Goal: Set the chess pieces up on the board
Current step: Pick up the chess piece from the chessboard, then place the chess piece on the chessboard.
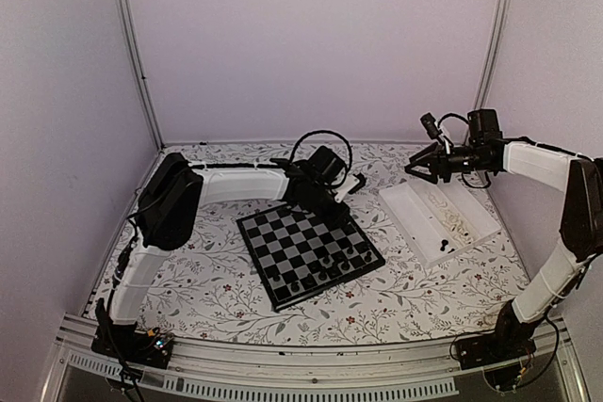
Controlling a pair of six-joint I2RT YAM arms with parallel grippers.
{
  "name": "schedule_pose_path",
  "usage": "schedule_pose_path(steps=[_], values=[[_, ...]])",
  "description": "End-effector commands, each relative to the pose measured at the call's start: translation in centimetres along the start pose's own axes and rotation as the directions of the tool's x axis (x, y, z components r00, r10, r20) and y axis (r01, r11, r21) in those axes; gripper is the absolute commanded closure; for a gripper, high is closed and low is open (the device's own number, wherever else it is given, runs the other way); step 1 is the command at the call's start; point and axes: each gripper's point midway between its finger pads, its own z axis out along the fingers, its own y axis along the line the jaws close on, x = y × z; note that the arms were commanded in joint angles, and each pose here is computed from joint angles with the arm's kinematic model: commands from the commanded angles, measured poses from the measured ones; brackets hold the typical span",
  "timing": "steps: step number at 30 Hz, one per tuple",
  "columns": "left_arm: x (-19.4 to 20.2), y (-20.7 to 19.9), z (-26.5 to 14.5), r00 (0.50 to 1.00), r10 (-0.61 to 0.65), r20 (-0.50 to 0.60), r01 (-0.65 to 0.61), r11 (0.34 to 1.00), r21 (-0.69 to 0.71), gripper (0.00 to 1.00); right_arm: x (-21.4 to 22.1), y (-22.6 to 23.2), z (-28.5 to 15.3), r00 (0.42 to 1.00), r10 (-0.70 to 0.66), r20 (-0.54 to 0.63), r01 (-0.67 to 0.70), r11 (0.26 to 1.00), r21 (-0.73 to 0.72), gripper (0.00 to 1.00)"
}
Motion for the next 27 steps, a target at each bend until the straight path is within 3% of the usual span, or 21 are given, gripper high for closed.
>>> schedule_pose_path(steps=[1, 7, 14, 19, 27], values=[[-0.6, -0.4, -0.3, 1.000, 0.007, 0.005, -0.007, 1.000, 0.012, 0.83, 0.4, 0.3, 0.3, 1.000, 0.004, -0.006, -0.004, 1.000, -0.026, 0.44], [-1.3, -0.9, -2.1, 1.000, 0.012, 0.028, -0.012, 1.000, 0.026, 0.96, 0.6, 0.2, 0.5, 1.000, 0.013, -0.010, -0.013, 0.999, -0.035, 0.44], [-1.7, -1.1, -3.8, 0.999, 0.006, 0.038, -0.007, 1.000, 0.027, 0.98, 0.9, 0.2, 0.6, 1.000, 0.018, -0.015, -0.018, 0.999, -0.040, 0.43], [-1.3, -1.2, -7.2, 0.999, -0.003, 0.048, 0.003, 1.000, 0.002, 0.98, 0.9, 0.2, 0.6, 1.000, 0.016, -0.017, -0.017, 0.999, -0.039, 0.43], [5.3, -3.3, -11.5, 1.000, -0.004, -0.021, 0.005, 1.000, 0.030, 0.97, 1.3, 0.0, 0.9, 0.999, 0.024, -0.025, -0.025, 0.999, -0.042, 0.43]])
